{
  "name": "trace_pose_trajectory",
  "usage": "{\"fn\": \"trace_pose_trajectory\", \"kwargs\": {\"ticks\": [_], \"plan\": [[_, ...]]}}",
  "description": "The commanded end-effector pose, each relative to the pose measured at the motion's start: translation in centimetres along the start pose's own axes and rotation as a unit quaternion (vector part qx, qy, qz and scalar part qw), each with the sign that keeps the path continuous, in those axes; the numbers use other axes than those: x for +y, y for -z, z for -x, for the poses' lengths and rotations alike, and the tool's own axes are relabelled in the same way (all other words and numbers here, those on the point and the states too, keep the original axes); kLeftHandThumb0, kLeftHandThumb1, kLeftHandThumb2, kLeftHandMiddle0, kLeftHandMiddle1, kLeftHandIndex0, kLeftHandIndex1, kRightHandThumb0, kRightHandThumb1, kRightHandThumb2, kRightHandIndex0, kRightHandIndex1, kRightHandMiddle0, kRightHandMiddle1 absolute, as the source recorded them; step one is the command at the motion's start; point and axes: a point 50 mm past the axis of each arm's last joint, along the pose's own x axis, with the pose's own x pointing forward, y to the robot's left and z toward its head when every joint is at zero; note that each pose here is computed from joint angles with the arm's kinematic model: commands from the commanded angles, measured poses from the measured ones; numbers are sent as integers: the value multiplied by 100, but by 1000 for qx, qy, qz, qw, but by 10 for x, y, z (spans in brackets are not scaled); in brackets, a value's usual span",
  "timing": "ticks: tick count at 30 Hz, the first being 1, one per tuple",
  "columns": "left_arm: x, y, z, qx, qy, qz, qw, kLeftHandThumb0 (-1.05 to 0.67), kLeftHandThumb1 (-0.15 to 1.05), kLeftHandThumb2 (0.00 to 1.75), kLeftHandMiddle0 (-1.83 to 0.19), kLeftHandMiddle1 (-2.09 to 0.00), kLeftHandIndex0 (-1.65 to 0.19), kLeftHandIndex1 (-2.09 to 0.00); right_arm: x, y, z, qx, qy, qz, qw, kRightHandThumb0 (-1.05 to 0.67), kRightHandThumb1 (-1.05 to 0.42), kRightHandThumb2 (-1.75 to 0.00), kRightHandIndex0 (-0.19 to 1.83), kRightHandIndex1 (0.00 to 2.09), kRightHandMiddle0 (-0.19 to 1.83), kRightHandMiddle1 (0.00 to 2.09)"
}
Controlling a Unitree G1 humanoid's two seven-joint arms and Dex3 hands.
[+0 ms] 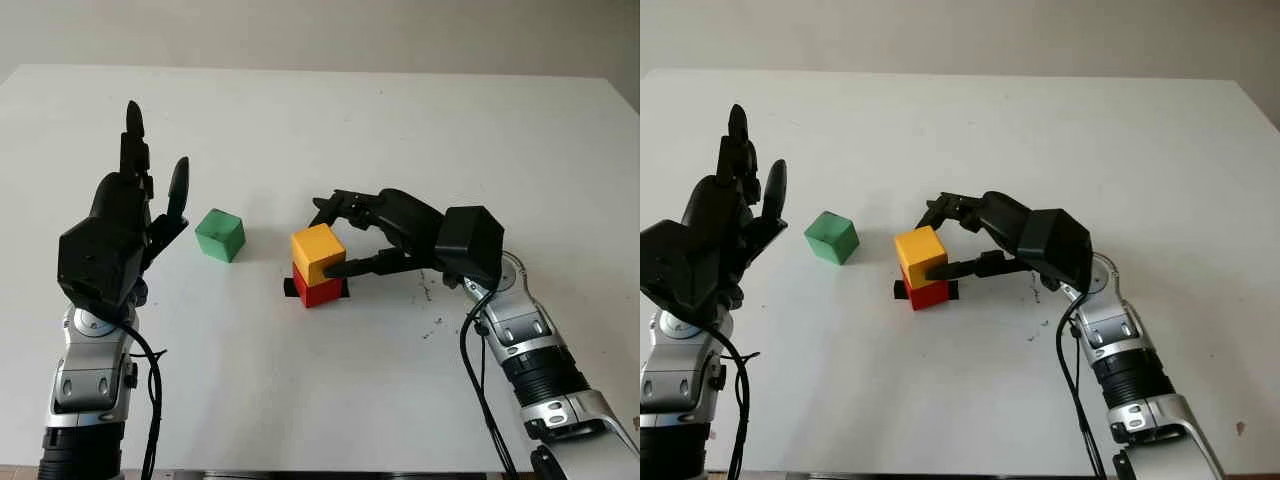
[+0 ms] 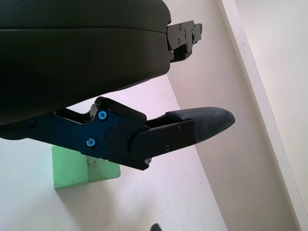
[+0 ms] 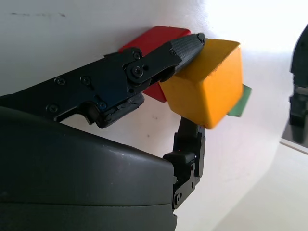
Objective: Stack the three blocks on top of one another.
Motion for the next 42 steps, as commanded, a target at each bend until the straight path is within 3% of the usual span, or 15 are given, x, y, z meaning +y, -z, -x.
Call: {"fn": "trace_pose_trajectory", "kwargs": {"ticks": [1, 5, 12, 21, 29, 31, 34, 42], "plan": [[2, -3, 0, -9, -1, -4, 1000, -66, 105, 65, 19, 0, 19, 0, -2, -2, 2, 6, -10, 19, 1000, -68, -87, -5, 11, 4, 14, 87], [2, -3, 0, -9, -1, -4, 1000, -66, 105, 65, 19, 0, 19, 0, -2, -5, 1, 23, -41, 35, 998, -71, -82, -5, -12, 1, -9, 43], [1, -3, 1, -9, -1, -2, 1000, -65, 105, 65, 19, 0, 19, 0, 1, -5, 3, 19, -76, 23, 997, -85, -81, -5, -19, 0, -19, 3], [3, -3, 1, -8, 0, -5, 1000, -66, 105, 65, 19, 0, 19, 0, -7, -7, 9, -13, -61, -6, 998, -93, -83, -6, -19, 0, -19, 0], [5, -5, -1, -17, -3, -9, 1000, -67, 105, 63, 19, -3, 19, 0, -31, -19, 26, -88, 21, -100, 991, -103, -91, -8, -19, 0, -19, 0], [6, -6, -1, -18, -2, -10, 1000, -69, 105, 63, 19, -3, 19, 0, -35, -23, 32, -112, 47, -114, 986, -104, -101, -22, -19, 0, -19, 0], [7, -7, -3, -20, 0, -11, 1000, -70, 105, 62, 19, -3, 19, 0, -41, -27, 40, -132, 81, -119, 981, -99, -104, -52, -19, 0, -19, 0], [12, -12, -7, -21, 0, -23, 1000, -71, 105, 62, 17, -4, 18, -1, -44, -29, 50, -115, 202, -167, 958, -88, -105, -70, -19, 0, -19, 0]]}}
